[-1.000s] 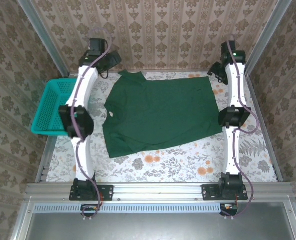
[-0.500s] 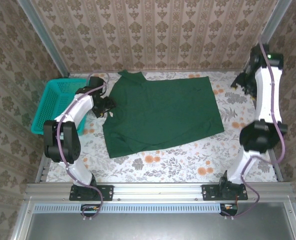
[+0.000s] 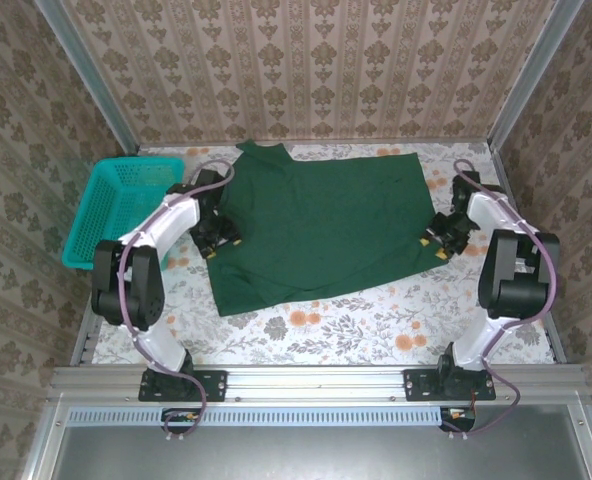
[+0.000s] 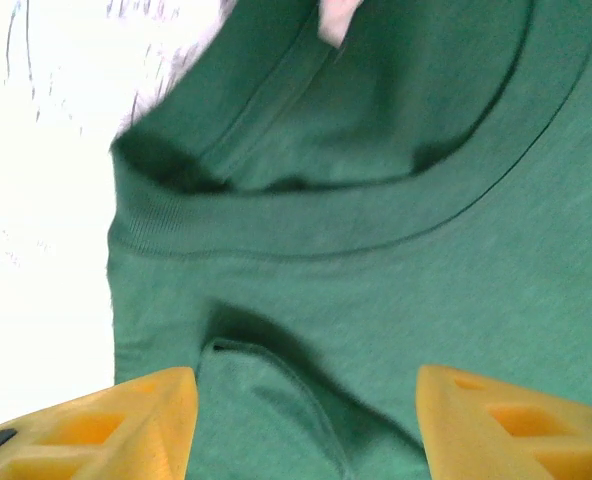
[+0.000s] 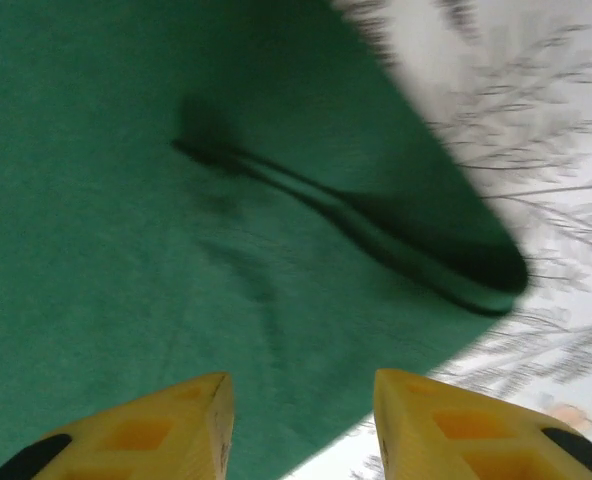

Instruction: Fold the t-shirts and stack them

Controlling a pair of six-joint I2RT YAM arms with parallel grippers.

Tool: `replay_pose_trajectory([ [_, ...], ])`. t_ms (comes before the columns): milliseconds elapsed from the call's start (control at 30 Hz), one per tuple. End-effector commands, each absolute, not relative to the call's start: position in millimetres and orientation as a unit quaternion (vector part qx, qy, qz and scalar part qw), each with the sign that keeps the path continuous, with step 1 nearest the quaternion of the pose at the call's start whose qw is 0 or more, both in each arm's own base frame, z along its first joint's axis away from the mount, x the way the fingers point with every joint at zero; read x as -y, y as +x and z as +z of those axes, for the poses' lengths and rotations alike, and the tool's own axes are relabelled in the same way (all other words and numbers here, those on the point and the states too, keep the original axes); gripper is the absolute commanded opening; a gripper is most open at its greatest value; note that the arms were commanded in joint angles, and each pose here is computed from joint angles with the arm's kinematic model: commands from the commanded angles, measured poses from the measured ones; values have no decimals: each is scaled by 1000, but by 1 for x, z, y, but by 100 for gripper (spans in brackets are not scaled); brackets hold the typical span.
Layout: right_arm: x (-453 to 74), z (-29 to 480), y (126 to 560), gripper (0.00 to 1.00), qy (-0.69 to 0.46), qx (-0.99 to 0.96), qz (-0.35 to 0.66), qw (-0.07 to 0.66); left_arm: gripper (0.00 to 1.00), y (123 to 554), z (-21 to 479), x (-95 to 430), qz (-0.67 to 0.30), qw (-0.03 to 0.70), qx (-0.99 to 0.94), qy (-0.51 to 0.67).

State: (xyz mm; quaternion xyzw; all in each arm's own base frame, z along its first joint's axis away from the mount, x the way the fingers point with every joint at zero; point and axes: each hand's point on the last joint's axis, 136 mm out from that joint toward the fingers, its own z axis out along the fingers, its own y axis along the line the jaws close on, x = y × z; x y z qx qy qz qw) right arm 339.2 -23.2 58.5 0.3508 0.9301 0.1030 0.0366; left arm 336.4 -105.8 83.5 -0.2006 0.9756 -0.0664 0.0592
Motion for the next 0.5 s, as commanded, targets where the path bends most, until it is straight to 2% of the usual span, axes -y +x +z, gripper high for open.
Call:
replay_pose_trajectory([
  [0, 24, 69, 365, 41, 364, -922, 99, 82, 58, 347, 81, 106, -41, 46, -980, -187],
  [267, 26, 56, 392, 33, 372, -920, 92, 85, 55, 380, 47, 122, -34, 17, -988, -150],
  [467, 28, 39, 408, 31, 382, -917, 91, 73, 54, 392, 22, 122, -20, 1, -990, -142],
])
